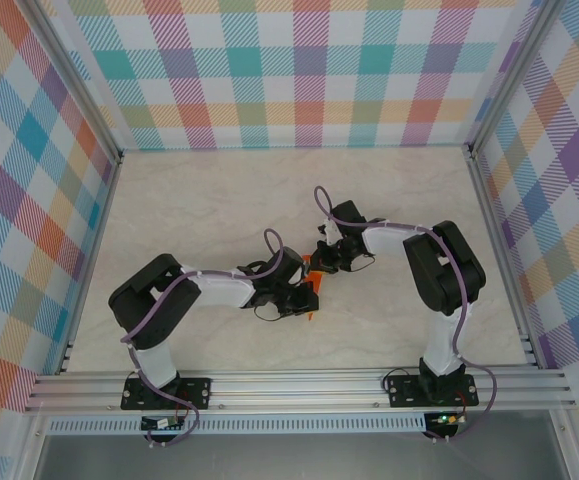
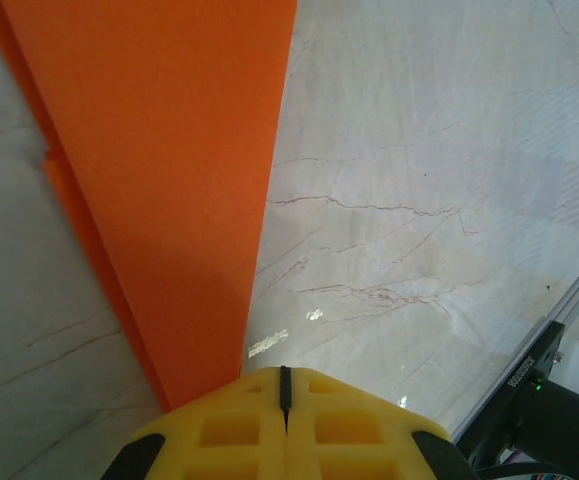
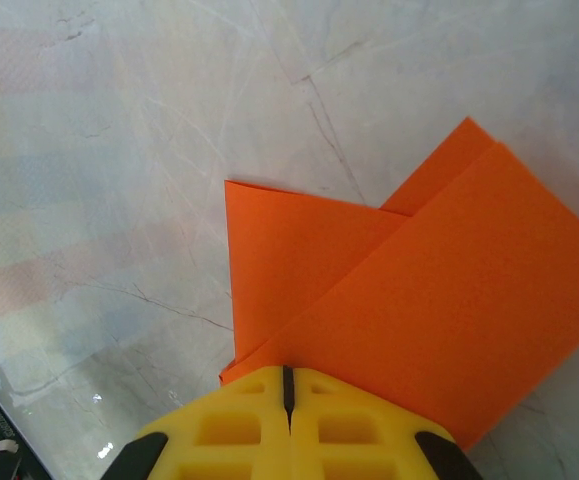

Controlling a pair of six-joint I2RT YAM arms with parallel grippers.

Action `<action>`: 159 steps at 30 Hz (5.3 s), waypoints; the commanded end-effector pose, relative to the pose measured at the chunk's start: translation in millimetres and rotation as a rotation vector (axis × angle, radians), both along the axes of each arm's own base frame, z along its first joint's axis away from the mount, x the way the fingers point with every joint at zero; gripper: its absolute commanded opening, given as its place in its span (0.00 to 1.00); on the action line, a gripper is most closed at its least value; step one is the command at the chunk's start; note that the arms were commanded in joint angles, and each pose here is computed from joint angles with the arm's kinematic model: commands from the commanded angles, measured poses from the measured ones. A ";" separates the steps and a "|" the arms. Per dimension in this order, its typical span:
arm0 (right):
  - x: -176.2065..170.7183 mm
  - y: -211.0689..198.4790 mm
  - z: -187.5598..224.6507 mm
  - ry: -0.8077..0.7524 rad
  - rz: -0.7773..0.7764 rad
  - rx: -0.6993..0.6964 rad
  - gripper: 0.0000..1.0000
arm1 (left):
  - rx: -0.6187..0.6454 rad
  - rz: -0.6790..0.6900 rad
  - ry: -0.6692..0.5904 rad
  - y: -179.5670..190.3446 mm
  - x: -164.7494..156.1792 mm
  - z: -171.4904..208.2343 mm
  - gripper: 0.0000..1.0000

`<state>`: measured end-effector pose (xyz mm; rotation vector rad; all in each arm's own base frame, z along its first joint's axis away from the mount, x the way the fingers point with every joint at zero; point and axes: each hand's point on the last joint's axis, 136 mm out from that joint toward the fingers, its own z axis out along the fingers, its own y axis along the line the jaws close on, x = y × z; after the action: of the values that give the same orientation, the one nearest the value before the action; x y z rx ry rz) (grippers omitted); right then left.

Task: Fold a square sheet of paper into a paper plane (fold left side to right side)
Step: Fold the wing for the fifth time at the center of the table, then move the paper plane to the center of the table.

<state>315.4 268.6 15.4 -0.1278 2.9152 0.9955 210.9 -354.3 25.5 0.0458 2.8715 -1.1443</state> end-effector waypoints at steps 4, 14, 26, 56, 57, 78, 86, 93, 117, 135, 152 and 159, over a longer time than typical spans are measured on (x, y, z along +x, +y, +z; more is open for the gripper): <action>-4.1 -16.8 -24.5 0.037 -0.010 -0.112 0.04 | 0.009 -0.013 0.027 1.4 -8.8 -9.7 0.02; -4.2 -18.7 -26.0 0.041 -0.011 -0.128 0.04 | 0.048 -0.015 0.063 13.3 -23.8 -24.9 0.01; -4.0 -20.7 -29.8 0.054 -0.015 -0.146 0.04 | 0.056 -0.030 0.084 13.2 -39.4 -30.6 0.01; -3.3 -22.0 -29.8 0.055 -0.009 -0.157 0.04 | -0.041 -0.046 -0.006 11.2 -38.9 40.0 0.01; -3.1 -22.1 -29.6 0.055 -0.009 -0.158 0.04 | -0.044 -0.048 -0.018 10.8 -34.3 44.8 0.01; -3.8 -22.7 -28.5 0.056 -0.003 -0.163 0.04 | 0.022 -0.076 0.039 0.7 -10.4 -16.0 0.00; -3.5 -23.5 -29.2 0.058 -0.004 -0.169 0.04 | 0.092 -0.108 0.079 10.8 -48.3 -26.6 0.00; -1.8 -22.5 -28.0 0.054 -0.004 -0.165 0.04 | 0.118 -0.118 0.088 21.7 -68.7 -25.3 0.00; 0.6 -45.0 108.1 -0.226 -0.071 -0.248 0.68 | 0.435 0.333 -0.586 131.0 39.4 133.8 0.30; -37.7 -16.2 38.5 -0.041 -0.006 -0.347 0.32 | 0.506 0.475 -0.678 167.5 48.0 158.6 0.52; -52.4 0.7 73.8 -0.075 0.031 0.187 0.03 | 0.512 0.513 -0.733 185.6 44.5 182.1 0.54; -49.8 -54.2 17.0 0.010 -0.090 0.065 0.20 | 0.511 0.505 -0.724 184.6 43.8 180.1 0.55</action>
<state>257.0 217.9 25.0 0.0471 2.9248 1.0673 252.9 -177.3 200.1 -0.1761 2.2464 -0.2350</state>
